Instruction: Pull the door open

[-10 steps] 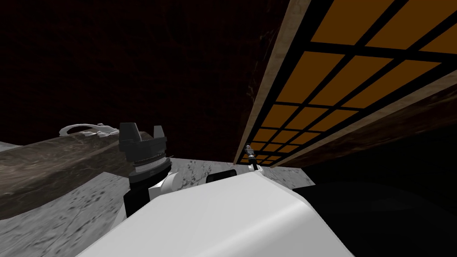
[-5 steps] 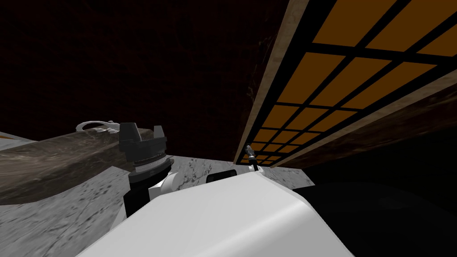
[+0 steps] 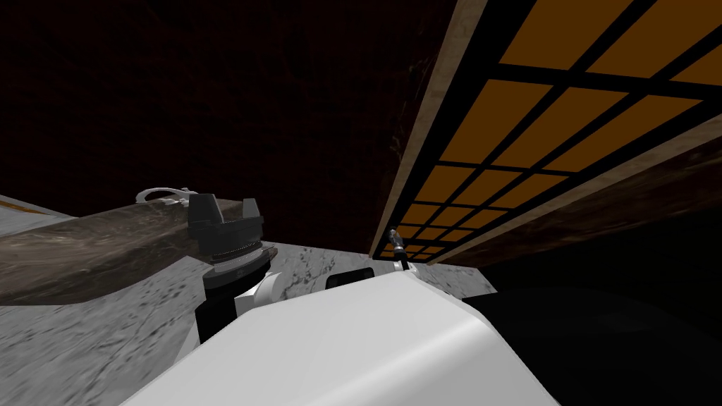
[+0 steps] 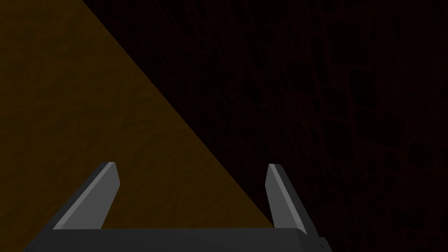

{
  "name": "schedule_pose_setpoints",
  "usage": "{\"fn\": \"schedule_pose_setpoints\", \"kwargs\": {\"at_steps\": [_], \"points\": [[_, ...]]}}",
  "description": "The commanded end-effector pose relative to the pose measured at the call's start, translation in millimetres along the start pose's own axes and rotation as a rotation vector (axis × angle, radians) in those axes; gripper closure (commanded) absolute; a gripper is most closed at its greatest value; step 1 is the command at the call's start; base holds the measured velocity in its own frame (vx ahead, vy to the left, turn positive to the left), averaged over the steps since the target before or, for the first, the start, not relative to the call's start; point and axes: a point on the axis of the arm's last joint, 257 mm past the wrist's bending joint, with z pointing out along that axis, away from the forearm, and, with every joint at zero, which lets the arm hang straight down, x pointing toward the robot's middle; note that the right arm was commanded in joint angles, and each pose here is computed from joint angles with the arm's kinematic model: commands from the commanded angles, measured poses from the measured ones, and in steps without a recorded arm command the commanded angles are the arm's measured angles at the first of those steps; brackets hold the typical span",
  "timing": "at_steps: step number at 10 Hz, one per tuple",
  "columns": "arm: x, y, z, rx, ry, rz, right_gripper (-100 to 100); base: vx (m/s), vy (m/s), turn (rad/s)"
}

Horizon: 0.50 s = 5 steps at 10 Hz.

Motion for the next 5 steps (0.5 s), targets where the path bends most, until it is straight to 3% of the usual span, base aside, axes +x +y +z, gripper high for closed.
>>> {"fn": "schedule_pose_setpoints", "kwargs": {"at_steps": [1,5], "points": [[-6.0,-16.4,-2.6,0.026,-0.007,0.039,100,-0.021,0.004,0.024],[-7.4,-21.4,-3.6,0.035,-0.011,0.111,100,-0.025,-0.001,0.023]]}}
